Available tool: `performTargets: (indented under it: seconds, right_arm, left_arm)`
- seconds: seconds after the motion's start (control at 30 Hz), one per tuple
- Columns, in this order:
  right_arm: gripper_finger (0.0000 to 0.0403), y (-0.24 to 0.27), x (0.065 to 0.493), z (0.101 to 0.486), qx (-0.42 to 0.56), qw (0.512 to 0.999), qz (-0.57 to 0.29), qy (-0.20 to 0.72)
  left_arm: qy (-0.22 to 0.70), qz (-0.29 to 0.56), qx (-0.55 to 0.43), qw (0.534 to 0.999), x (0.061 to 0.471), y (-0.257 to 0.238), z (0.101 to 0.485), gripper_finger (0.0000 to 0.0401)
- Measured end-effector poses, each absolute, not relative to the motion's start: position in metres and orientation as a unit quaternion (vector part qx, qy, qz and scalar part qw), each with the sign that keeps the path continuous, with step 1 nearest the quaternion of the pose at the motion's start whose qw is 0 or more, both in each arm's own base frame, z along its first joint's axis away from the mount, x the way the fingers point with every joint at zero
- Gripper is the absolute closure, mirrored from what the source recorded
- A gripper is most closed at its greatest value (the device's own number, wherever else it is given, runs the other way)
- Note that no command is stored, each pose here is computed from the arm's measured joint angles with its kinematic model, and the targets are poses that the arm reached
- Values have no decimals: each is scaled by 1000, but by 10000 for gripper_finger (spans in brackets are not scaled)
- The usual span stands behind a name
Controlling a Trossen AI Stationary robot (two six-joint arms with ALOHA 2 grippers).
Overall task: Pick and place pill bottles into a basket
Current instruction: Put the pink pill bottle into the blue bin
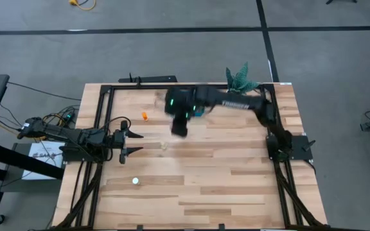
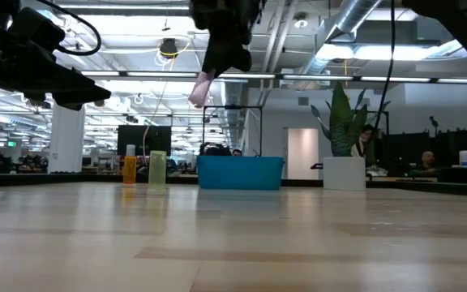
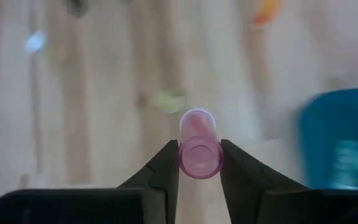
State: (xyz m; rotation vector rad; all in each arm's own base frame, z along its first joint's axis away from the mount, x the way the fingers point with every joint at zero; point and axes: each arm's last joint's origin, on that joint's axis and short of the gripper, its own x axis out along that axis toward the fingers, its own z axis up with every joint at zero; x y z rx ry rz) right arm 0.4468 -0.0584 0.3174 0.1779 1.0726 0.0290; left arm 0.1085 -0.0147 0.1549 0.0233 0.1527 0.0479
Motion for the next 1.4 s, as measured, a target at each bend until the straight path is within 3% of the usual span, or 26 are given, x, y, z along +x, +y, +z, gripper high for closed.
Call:
performTargets:
  seconds: [0.27,0.53,1.0,1.4]
  right_arm:
    - [301,-156,425,319,124,862,-72,487]
    - [314,-201,415,307,118,862,-94,484]
    - [310,-222,438,236,89,836,-58,538]
    - [310,-237,436,232,80,847,-55,523]
  left_arm:
    - [76,24,12,997,108,-15,155,177]
    - [76,24,12,997,108,-15,155,177]
    - [76,24,12,997,109,-15,155,177]
    - [76,24,12,997,109,-15,155,177]
